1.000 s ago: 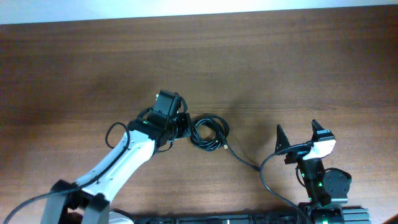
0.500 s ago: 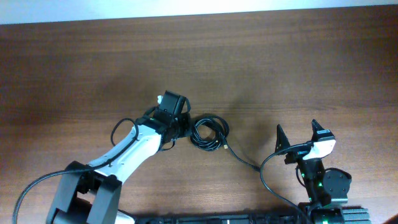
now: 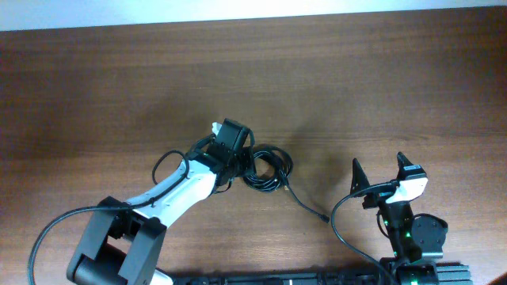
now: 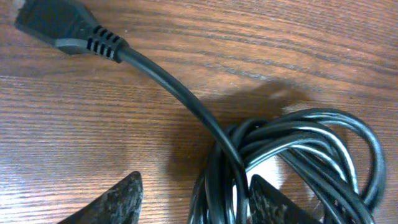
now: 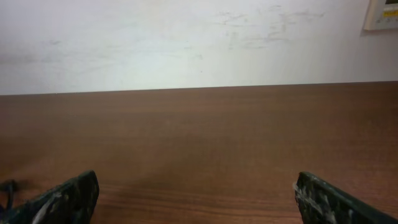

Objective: Untangle cables
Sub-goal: 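Grasp the black cable coil with the left gripper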

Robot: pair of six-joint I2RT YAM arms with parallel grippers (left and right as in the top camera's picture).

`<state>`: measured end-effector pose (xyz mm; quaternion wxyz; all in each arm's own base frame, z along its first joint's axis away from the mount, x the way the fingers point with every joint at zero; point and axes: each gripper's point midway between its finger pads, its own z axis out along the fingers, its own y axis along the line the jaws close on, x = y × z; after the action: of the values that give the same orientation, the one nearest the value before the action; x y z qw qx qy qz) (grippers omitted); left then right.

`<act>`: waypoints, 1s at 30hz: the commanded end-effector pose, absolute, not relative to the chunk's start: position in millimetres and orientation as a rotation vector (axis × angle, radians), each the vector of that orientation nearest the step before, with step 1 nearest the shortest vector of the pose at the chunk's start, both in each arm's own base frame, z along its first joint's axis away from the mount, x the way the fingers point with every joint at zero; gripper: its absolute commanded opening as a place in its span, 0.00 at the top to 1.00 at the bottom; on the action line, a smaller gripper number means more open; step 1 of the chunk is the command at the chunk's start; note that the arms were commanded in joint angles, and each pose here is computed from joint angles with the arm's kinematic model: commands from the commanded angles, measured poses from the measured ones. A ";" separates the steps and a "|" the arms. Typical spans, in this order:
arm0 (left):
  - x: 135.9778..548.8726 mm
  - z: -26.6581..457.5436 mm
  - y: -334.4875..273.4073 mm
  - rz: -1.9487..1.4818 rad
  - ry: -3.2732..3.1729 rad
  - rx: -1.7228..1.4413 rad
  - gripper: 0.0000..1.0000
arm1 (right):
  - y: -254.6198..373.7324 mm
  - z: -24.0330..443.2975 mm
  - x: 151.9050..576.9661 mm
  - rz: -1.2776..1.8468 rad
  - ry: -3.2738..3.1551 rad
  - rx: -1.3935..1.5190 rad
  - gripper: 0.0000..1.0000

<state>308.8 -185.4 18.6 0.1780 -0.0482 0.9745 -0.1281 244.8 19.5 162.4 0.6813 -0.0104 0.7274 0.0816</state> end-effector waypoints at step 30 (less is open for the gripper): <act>316.7 46.9 -169.7 0.108 2.510 0.919 1.00 | 22.3 159.2 244.6 0.195 1.638 -0.034 0.01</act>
<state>292.8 -182.8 13.5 0.1664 0.2148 0.9614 -0.0441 244.8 19.5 162.4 0.6813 -0.0102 0.7274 0.0817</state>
